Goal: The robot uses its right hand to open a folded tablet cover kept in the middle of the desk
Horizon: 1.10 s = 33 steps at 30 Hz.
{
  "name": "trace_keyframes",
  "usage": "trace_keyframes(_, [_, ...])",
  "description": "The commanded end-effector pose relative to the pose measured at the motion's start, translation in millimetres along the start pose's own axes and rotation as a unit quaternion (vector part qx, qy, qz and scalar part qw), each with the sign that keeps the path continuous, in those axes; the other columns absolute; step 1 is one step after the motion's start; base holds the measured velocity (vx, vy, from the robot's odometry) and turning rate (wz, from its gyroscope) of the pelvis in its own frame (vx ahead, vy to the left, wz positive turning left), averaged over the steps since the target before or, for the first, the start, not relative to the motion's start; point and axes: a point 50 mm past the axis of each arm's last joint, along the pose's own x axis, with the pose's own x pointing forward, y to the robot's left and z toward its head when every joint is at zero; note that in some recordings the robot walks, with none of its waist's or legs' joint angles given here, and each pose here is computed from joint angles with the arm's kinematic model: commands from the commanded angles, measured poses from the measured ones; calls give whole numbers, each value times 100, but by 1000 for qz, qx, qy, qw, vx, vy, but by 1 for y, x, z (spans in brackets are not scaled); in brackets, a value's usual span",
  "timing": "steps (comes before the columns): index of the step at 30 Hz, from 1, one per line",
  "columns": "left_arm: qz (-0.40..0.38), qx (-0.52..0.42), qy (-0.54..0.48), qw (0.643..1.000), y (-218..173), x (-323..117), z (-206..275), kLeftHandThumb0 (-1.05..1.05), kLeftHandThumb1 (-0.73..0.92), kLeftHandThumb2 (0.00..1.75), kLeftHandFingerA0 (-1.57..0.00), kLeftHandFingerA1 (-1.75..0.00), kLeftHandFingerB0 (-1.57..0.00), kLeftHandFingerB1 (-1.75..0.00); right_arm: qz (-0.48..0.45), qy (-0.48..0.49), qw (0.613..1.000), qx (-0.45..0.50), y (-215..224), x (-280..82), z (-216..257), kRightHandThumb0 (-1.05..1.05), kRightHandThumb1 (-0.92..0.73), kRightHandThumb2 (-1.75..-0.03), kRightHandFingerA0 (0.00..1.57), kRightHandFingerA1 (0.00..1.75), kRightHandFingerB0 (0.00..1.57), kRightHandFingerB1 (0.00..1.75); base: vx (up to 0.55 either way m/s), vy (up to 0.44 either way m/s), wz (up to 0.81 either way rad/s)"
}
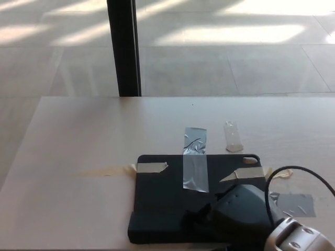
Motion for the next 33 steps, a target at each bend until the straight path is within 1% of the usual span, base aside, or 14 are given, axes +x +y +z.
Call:
trace_keyframes(1, [17, -2, -8, 1000, 13, -1, 13, -79, 88, 66, -77, -77, -55, -67, 86, 62, 976, 189, 39, -41, 13, -92, -92, -76, 54, 60, 33, 40, 0, 0, 0])
trace_keyframes(3, [20, -4, -5, 1000, 16, -2, 12, -80, 88, 66, -78, -77, -56, -68, 82, 77, 967, 231, 40, -50, 11, -91, -92, -73, 59, 55, 36, 39, 0, 0, 0])
trace_keyframes(4, [23, -6, -2, 1000, 17, -2, 12, -79, 88, 66, -79, -78, -56, -68, 71, 95, 960, 255, 43, -64, 12, -91, -82, -119, 60, 64, 34, 51, 0, 0, 0])
trace_keyframes(5, [23, -7, -2, 1000, 17, -2, 12, -79, 88, 66, -79, -78, -56, -68, 66, 98, 957, 263, 45, -69, 13, -91, -82, -119, 60, 64, 34, 51, 0, 0, 0])
trace_keyframes(6, [20, -3, -2, 1000, 17, -2, 12, -79, 88, 66, -77, -77, -55, -67, 69, 105, 950, 284, 47, -74, 15, -90, -92, -78, 63, 57, 37, 37, 0, 0, 0])
trace_keyframes(8, [24, -7, -2, 1000, 17, -2, 12, -79, 87, 65, -78, -77, -55, -67, 65, 106, 946, 300, 49, -78, 17, -91, -92, -80, 62, 64, 34, 39, 0, 0, 0])
trace_keyframes(9, [24, -2, -2, 1000, 17, -2, 13, -80, 87, 66, -78, -77, -57, -67, 63, 108, 944, 306, 51, -81, 18, -85, -78, -118, 59, 69, 31, 50, 0, 0, 0])
trace_keyframes(11, [23, -1, -3, 1000, 17, -2, 13, -80, 88, 66, -78, -77, -56, -67, 60, 121, 934, 332, 56, -88, 20, -88, -79, -120, 56, 67, 31, 50, 0, 0, 0])
trace_keyframes(12, [23, -8, -2, 1000, 17, -2, 13, -79, 87, 66, -77, -77, -56, -68, 53, 127, 927, 349, 58, -93, 22, -91, -92, -78, 62, 77, 39, 39, 0, 0, 0])
trace_keyframes(13, [23, -8, -2, 1000, 16, -2, 13, -80, 88, 66, -79, -78, -56, -68, 51, 132, 917, 373, 60, -95, 23, -88, -78, -116, 63, 77, 36, 53, 0, 0, 0])
trace_keyframes(22, [18, -6, -7, 1000, 12, -1, 18, -78, 88, 66, -79, -77, -55, -67, 27, 159, 872, 462, 68, -101, 18, -92, -82, -119, 66, 68, 35, 49, 0, 0, 0])
trace_keyframes(23, [16, -6, -11, 1000, 12, -1, 18, -79, 89, 66, -80, -78, -54, -67, 27, 158, 870, 467, 69, -100, 18, -87, -92, -76, 73, 62, 41, 36, 0, 0, 0])
trace_keyframes(31, [18, -8, -12, 1000, 11, -1, 18, -80, 88, 65, -81, -78, -56, -67, 37, 180, 850, 493, 74, -102, 19, -89, -92, -81, 73, 58, 37, 39, 0, 0, 0])
trace_keyframes(33, [17, -11, -12, 1000, 11, -1, 17, -80, 87, 66, -79, -77, -55, -67, 41, 181, 849, 495, 75, -103, 19, -91, -82, -119, 67, 64, 34, 51, 0, 0, 0])
